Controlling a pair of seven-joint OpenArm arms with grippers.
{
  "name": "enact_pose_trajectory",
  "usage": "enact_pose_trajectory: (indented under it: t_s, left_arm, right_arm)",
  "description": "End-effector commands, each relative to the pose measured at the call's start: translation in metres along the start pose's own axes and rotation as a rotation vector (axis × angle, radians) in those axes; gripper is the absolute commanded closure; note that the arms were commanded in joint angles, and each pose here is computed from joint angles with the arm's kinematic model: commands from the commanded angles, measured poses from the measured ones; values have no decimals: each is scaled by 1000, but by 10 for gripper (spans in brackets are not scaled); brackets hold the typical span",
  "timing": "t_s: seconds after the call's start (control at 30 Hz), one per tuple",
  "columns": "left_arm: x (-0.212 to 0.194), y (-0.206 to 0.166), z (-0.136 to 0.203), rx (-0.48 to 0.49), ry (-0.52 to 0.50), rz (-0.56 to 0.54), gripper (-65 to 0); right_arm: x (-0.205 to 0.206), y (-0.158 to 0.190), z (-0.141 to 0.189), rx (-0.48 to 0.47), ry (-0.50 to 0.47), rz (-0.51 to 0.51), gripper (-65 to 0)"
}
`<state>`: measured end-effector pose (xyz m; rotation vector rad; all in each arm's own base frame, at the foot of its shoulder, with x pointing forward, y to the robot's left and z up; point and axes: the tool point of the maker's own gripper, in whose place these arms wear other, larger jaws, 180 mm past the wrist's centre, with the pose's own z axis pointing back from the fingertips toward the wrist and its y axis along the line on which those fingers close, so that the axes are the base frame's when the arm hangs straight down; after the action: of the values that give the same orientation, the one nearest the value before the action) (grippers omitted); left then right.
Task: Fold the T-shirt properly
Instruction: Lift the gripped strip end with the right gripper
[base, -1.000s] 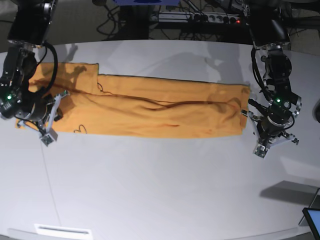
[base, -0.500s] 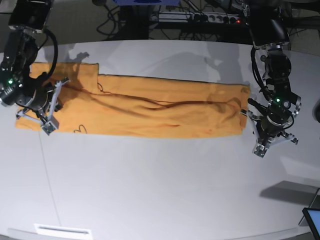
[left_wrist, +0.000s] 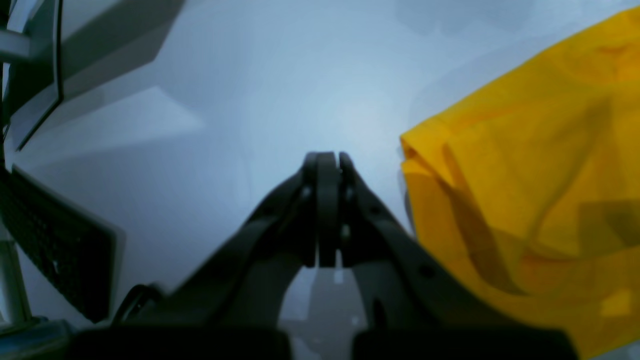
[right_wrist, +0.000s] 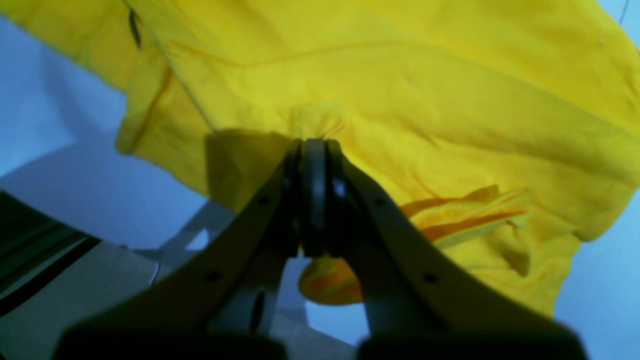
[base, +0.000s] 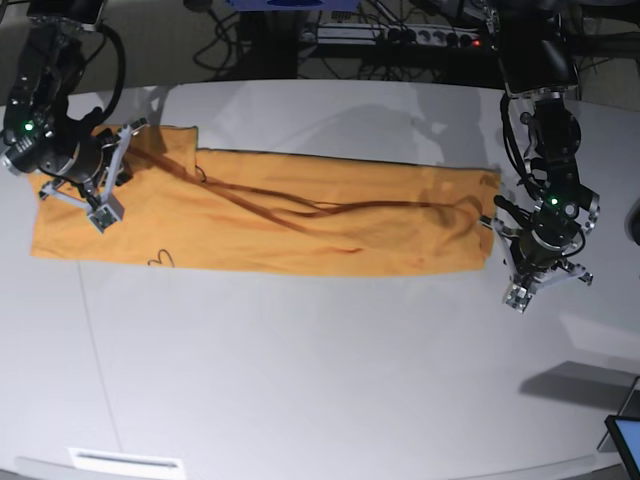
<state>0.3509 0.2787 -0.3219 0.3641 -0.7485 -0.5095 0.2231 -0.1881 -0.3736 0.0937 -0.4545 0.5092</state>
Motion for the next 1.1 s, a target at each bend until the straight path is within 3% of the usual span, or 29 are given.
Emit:
enact_pose_trajectory:
  t_s: [0.0,0.4,0.77,0.93,1.07]
  left_arm:
    - [12,13,4,34,-40,-2,0]
    - [13,13,4,35,-40,-2,0]
    - [13,13,4,35,-40,-2,0]
    - [13,14,4,37,-41,-3,0]
    - [14,15,5,40,-43,-1,0]
  right_arm:
    - [7,-5,6,-18,-29,13,-3]
    - [-16,6,4,6,18,-2,-9]
    - [-9,-3,13,-30,-4,5,-16]
    - [-5,-1,13,-19,-22,3,-168]
    - [6,1,20,36,-95,-18,-303]
